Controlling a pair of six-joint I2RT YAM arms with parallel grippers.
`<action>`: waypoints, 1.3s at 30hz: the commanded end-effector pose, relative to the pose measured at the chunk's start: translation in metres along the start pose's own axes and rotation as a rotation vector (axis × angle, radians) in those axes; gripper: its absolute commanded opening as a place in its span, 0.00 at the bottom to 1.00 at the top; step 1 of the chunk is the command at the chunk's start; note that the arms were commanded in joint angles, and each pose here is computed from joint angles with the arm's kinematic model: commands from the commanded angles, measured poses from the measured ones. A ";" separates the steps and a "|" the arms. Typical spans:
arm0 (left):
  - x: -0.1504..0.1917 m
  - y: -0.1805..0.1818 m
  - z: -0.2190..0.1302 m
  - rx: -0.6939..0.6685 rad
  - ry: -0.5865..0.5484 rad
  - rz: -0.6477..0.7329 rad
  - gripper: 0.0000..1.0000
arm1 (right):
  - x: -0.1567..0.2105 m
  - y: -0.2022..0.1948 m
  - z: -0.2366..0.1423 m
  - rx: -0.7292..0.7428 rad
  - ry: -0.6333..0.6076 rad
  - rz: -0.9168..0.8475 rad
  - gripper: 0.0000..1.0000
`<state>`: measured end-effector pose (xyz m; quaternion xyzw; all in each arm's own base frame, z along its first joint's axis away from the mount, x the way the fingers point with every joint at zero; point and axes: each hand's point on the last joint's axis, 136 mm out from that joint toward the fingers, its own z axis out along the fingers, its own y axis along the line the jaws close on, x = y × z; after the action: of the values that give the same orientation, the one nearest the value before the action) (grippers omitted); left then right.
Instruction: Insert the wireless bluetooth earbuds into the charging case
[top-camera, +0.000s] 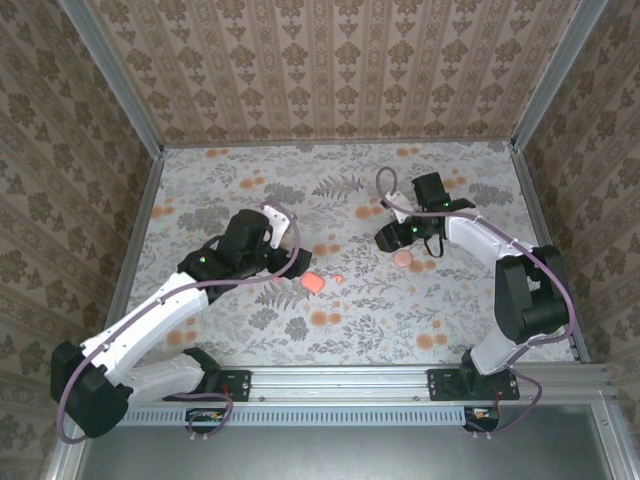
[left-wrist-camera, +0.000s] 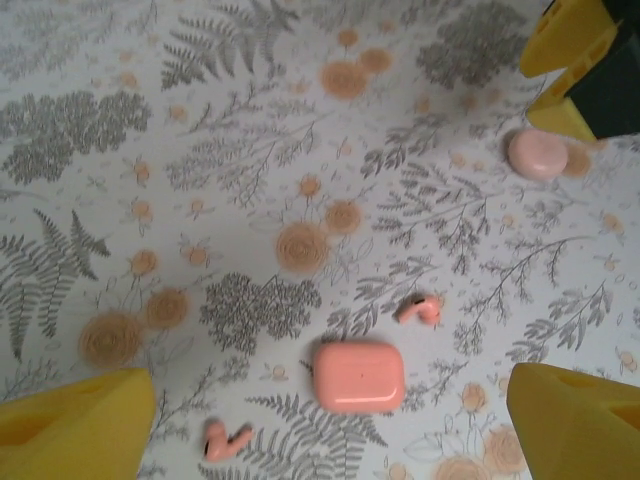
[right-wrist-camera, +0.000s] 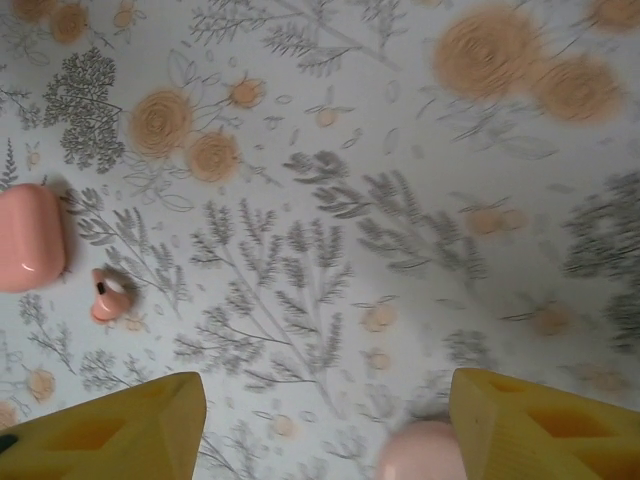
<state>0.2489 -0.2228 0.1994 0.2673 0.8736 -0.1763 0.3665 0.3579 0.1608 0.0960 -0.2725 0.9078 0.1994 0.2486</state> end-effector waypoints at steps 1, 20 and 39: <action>0.025 0.006 -0.002 -0.072 0.201 -0.028 0.93 | -0.019 0.013 0.000 0.023 -0.116 0.068 0.68; 0.064 -0.013 0.070 -0.121 0.733 -0.013 0.98 | 0.004 0.035 -0.016 0.043 -0.225 0.235 0.72; 0.102 -0.018 0.121 -0.089 0.873 0.023 0.90 | 0.022 0.037 -0.027 0.073 -0.213 0.244 0.71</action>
<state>0.2492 -0.2602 0.0478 0.2985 0.9543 -0.0010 -0.0148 0.3173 0.1719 0.1158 -0.1343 0.9047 0.2327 0.3307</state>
